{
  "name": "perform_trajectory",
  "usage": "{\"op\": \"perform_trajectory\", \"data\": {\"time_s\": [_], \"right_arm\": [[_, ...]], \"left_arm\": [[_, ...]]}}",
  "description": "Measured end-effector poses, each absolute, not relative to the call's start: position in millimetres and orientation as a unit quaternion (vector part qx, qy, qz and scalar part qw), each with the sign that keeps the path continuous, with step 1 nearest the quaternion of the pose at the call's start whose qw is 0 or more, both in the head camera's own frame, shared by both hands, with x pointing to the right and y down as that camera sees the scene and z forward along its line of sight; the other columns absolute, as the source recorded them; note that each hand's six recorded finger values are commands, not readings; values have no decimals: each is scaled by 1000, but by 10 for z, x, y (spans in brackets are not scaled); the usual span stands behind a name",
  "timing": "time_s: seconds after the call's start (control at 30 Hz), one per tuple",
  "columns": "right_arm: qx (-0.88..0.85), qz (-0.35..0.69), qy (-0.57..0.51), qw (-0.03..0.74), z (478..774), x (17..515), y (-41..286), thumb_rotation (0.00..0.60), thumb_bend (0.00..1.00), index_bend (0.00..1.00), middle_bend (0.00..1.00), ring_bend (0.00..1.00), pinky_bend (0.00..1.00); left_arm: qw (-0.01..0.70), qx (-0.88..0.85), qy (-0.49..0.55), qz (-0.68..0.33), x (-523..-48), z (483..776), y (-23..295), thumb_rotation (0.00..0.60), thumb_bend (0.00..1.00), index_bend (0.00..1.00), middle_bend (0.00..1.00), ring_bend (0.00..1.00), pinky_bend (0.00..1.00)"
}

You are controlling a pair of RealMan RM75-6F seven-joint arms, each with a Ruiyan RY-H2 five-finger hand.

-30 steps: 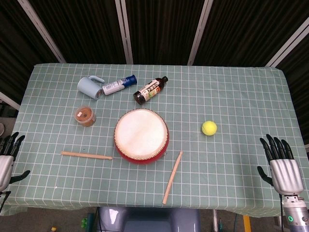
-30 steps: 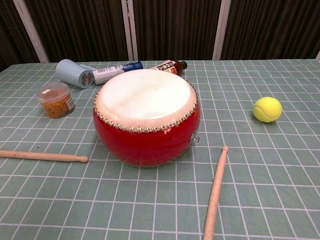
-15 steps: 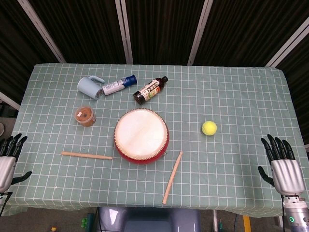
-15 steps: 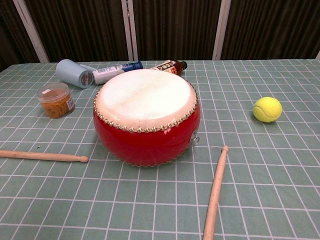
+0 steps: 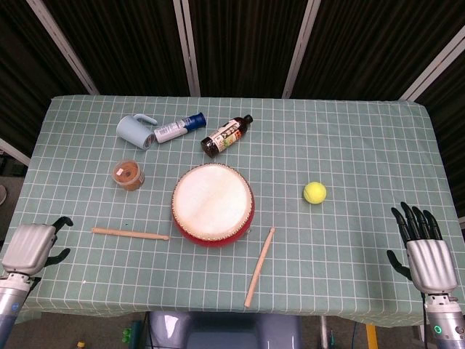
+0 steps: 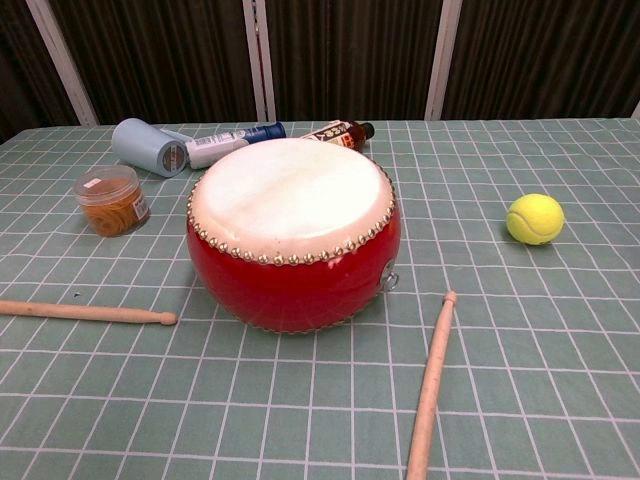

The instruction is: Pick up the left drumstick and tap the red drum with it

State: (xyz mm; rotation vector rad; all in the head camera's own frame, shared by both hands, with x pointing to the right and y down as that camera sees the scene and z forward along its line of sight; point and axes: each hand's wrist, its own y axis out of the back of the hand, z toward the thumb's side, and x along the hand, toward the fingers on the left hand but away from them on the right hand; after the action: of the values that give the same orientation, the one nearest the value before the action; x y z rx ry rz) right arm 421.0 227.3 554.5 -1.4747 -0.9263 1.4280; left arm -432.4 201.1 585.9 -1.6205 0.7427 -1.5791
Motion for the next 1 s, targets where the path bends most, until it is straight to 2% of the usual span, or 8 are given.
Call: {"op": "perform_trajectory", "data": {"time_s": [0.37, 0.5, 1.0], "right_arm": [[-595, 574, -373, 421, 5555, 4224, 2268, 600, 349, 0, 0, 0, 80], [-597, 574, -375, 418, 5551, 4224, 2261, 600, 348, 0, 0, 0, 81], [-601, 569, -383, 412, 5541, 4231, 2257, 600, 349, 0, 0, 0, 80]], "left_arm": [[367, -634, 215, -646, -4000, 6382, 1912, 600, 273, 407, 1000, 992, 902], [368, -623, 200, -661, -3934, 6581, 1857, 600, 281, 453, 1000, 992, 902], [373, -613, 164, -677, -3649, 6980, 1769, 600, 283, 457, 1000, 992, 902]]}}
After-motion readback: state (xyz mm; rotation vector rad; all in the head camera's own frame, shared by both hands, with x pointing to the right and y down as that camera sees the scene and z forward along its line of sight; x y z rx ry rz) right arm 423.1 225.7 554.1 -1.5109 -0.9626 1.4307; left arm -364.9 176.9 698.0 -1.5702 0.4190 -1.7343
